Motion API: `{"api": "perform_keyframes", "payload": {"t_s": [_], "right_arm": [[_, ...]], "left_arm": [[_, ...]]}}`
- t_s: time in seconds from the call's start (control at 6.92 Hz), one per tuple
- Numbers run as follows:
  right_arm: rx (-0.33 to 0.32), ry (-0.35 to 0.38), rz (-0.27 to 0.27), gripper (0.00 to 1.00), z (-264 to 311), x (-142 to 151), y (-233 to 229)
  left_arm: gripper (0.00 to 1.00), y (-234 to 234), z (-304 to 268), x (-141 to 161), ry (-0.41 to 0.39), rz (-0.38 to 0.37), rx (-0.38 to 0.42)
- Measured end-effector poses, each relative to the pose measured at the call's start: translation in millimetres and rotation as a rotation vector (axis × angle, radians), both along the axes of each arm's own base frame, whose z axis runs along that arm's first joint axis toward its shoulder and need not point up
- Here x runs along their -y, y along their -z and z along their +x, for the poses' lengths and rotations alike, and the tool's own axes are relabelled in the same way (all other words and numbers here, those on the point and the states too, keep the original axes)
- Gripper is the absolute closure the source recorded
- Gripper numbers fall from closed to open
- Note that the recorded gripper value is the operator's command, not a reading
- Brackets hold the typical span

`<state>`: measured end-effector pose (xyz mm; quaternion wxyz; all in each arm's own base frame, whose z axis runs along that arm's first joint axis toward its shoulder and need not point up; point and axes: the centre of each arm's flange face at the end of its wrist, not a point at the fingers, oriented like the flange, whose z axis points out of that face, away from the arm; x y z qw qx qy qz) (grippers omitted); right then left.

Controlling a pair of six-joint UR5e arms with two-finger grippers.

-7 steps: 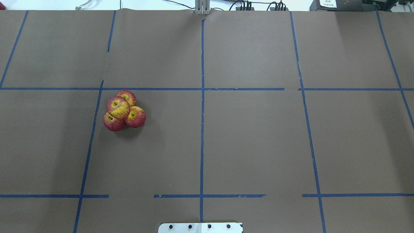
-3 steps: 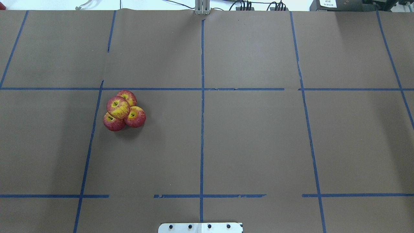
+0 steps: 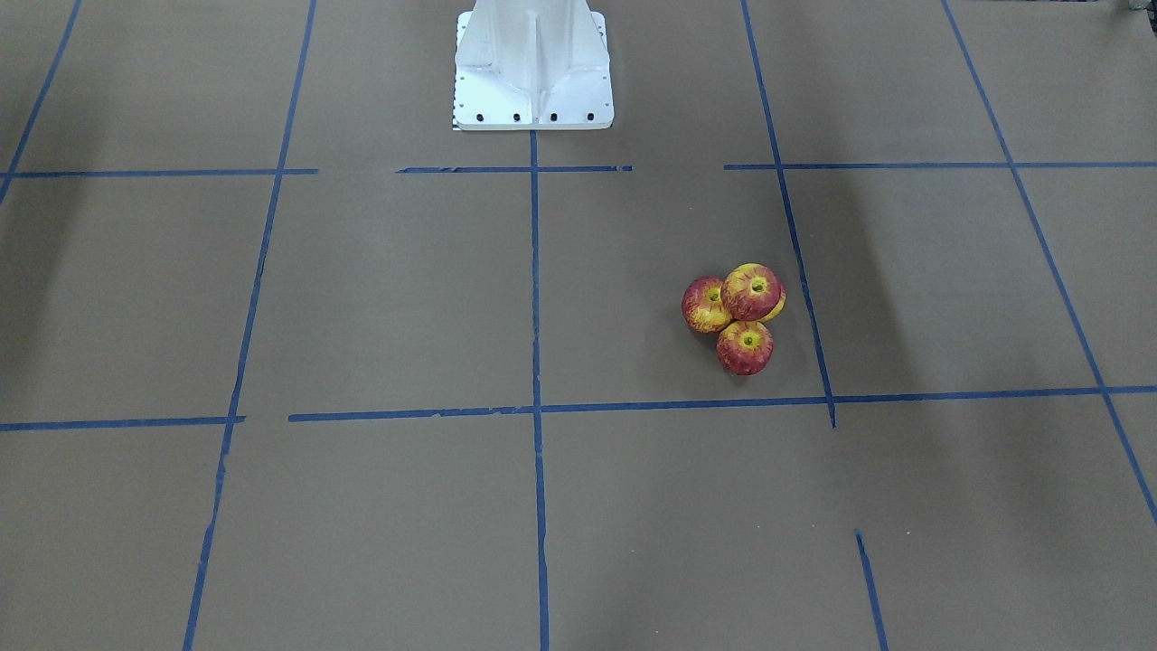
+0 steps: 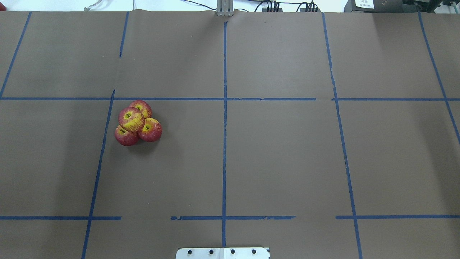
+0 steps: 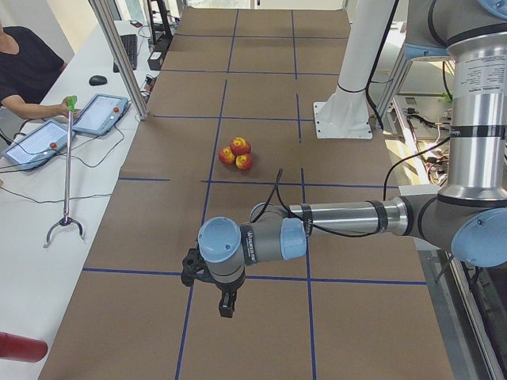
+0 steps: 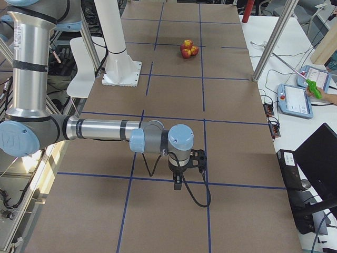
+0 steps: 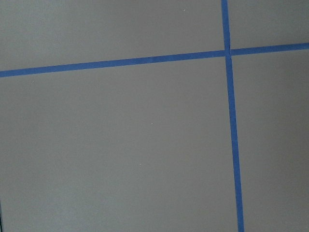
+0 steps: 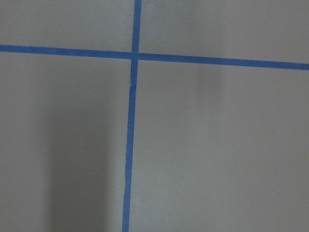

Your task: Stack apples

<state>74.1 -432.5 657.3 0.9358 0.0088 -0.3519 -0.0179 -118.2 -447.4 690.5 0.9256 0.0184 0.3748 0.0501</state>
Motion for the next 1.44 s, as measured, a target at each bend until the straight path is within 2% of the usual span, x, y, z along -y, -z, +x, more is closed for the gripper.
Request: {"api": "perform_keyframes", "payload": {"t_s": [0.87, 1.44], "right_arm": [[0.000, 0.000, -0.001, 0.00, 0.0, -0.1, -0.3], [0.000, 0.000, 0.000, 0.00, 0.0, 0.0, -0.1]], "left_arm": [[0.00, -0.2, 7.3, 3.4, -0.016, 0.000, 0.005], [0.00, 14.5, 9.5, 19.1, -0.022, 0.029, 0.003]]}}
